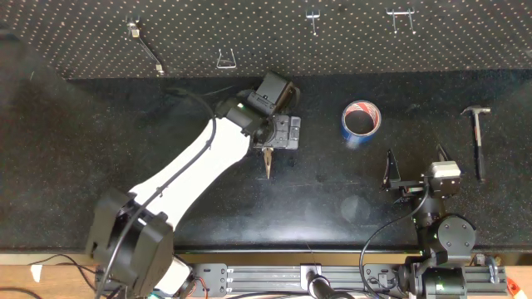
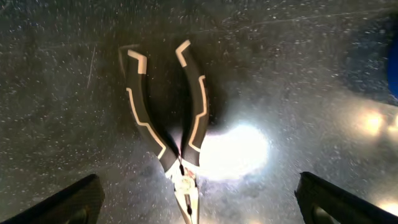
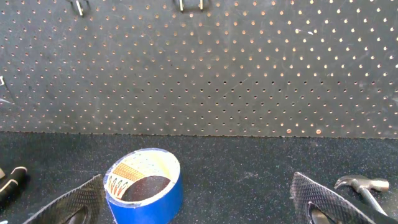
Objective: Place Tools Onto Pegboard
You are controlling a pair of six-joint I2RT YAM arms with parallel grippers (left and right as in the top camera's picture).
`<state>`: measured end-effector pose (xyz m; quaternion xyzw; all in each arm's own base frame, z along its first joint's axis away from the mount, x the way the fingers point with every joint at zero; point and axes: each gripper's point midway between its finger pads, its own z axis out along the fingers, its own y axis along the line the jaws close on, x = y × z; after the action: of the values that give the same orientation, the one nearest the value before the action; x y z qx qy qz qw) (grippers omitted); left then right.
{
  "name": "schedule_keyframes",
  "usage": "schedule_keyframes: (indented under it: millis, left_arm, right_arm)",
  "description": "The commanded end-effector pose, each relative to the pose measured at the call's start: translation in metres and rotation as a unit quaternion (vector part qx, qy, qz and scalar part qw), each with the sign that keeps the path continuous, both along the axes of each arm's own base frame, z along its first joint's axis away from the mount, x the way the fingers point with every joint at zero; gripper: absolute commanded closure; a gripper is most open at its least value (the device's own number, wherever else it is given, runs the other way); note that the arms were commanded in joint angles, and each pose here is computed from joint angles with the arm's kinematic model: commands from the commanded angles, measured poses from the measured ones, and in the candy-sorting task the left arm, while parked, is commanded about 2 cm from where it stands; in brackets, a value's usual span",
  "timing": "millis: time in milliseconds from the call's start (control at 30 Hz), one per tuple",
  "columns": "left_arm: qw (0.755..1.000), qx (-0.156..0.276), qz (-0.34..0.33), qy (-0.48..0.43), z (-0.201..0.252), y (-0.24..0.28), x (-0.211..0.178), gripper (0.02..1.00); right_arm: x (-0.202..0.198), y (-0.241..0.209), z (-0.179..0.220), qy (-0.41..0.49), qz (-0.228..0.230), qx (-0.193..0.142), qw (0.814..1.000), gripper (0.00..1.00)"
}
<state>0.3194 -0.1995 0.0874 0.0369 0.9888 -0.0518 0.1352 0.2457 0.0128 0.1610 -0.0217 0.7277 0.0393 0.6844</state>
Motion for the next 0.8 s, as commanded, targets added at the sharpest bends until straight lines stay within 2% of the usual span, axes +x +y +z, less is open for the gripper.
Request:
schedule_keyframes:
  millis: [33,167,500,633,700,800]
  left_arm:
    - [0.996,0.003,0.084,-0.038,0.013,0.001,0.027,0.02]
    - [0.992,0.009,0.115,-0.046,0.011,0.005,0.033,0.02]
    - [0.992,0.033,0.118,0.0,-0.026,0.009,0.029,0.018]
    - [0.99,0.025,0.141,0.01,-0.027,0.026,0.037,0.02]
    - [0.993,0.005,0.118,0.023,-0.028,0.026,0.039,0.018]
    - [0.997,0.006,0.067,0.022,-0.028,0.019,0.037,0.02]
  right_arm:
    - [0.0,-0.001,-0.001,0.0,-0.002,0.006,1.0,0.025]
    - [0.0,-0.001,-0.001,0.0,-0.002,0.006,1.0,0.027]
    - [0.0,-0.001,-0.001,0.0,-0.002,0.006,1.0,0.025]
    - [0.0,-0.001,-0.001,0.0,-0.002,0.006,1.0,0.025]
    - [0.0,-0.001,-0.001,0.0,-0.002,0.006,1.0,0.025]
    - [0.0,-0.001,-0.001,0.0,-0.002,0.006,1.0,0.027]
